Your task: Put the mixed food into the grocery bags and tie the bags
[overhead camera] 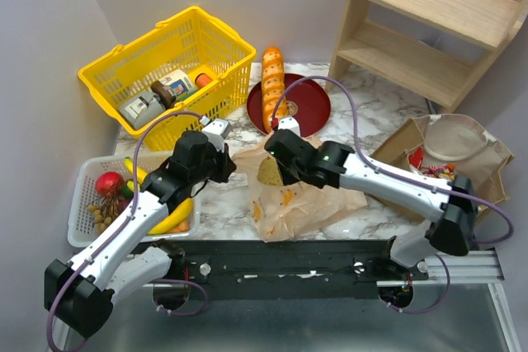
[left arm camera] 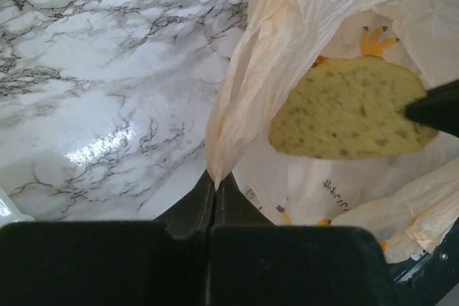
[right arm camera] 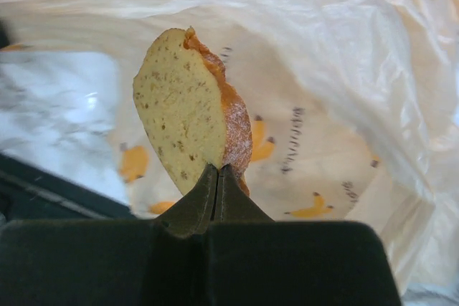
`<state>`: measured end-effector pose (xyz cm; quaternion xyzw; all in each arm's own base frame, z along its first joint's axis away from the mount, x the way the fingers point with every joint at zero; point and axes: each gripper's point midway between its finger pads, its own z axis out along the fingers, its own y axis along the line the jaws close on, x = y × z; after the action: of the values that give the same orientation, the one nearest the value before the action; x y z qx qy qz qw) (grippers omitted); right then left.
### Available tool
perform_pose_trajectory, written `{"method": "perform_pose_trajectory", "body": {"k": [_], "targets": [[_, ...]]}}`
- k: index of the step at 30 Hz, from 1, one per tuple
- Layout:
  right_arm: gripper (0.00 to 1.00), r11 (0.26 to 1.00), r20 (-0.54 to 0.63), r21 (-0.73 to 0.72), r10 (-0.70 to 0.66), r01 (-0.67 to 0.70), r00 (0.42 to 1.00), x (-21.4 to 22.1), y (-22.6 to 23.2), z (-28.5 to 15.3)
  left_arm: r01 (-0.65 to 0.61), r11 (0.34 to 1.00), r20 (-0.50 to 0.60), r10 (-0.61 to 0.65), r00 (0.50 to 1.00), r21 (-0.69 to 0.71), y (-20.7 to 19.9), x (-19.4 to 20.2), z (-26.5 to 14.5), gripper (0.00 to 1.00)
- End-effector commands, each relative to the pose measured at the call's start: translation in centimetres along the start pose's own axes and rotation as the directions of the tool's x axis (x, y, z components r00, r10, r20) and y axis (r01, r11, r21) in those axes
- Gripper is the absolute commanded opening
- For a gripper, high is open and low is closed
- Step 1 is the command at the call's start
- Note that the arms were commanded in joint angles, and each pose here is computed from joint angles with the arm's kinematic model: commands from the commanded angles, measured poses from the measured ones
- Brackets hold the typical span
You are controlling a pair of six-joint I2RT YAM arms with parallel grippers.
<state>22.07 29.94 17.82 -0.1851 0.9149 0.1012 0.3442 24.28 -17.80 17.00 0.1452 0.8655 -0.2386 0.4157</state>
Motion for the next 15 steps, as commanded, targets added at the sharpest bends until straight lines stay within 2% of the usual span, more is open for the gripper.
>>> {"method": "perform_pose_trajectory", "body": {"k": [1, 2, 4, 5, 8, 10, 12, 13, 14, 15], "targets": [[0.01, 0.931, -0.025, 0.362, -0.050, 0.056, 0.998, 0.0, -5.7, 0.2, -0.025, 0.997, 0.062, 0.020, 0.998, 0.069, -1.2, -1.0, -0.7, 0.00], [0.01, 0.902, -0.078, 0.419, -0.082, 0.108, 0.994, 0.9, -6.7, 0.5, -0.026, 0.997, 0.069, 0.021, 0.997, 0.074, -1.3, -1.2, -0.8, 0.00], [0.01, 0.848, -0.081, 0.517, -0.087, 0.117, 0.993, 0.4, -8.2, 0.2, -0.032, 0.996, 0.087, 0.025, 0.996, 0.079, -1.4, -1.5, -1.1, 0.00], [0.01, 0.810, -0.136, 0.562, -0.109, 0.167, 0.985, 1.0, -9.4, -0.5, -0.033, 0.996, 0.095, 0.026, 0.995, 0.078, -1.4, -1.7, -1.2, 0.00], [0.01, 0.724, -0.188, 0.651, -0.137, 0.227, 0.973, 1.5, -11.2, -1.3, -0.034, 0.997, 0.107, 0.026, 0.994, 0.076, -1.4, -1.8, -1.4, 0.00], [0.01, 0.703, -0.201, 0.671, -0.133, 0.236, 0.970, 1.6, -11.8, -1.3, -0.032, 0.997, 0.110, 0.024, 0.994, 0.071, -1.3, -1.8, -1.4, 0.00], [0.07, 0.738, -0.207, 0.637, -0.116, 0.224, 0.971, 1.7, -11.1, -0.7, -0.028, 0.997, 0.108, 0.021, 0.994, 0.069, -1.3, -1.8, -1.3, 0.00], [0.28, 0.761, -0.220, 0.599, -0.143, 0.250, 0.965, 1.5, -10.6, -0.7, -0.027, 0.997, 0.106, 0.019, 0.994, 0.070, -1.3, -1.8, -1.2, 0.00], [0.44, 0.803, -0.181, 0.556, -0.137, 0.216, 0.974, 0.8, -9.4, 0.2, -0.027, 0.997, 0.101, 0.019, 0.995, 0.075, -1.4, -1.8, -1.1, 0.00], [0.61, 0.842, -0.189, 0.496, -0.133, 0.211, 0.973, 0.9, -8.3, 0.6, -0.026, 0.997, 0.100, 0.019, 0.995, 0.075, -1.4, -1.8, -1.0, 0.00]]}}
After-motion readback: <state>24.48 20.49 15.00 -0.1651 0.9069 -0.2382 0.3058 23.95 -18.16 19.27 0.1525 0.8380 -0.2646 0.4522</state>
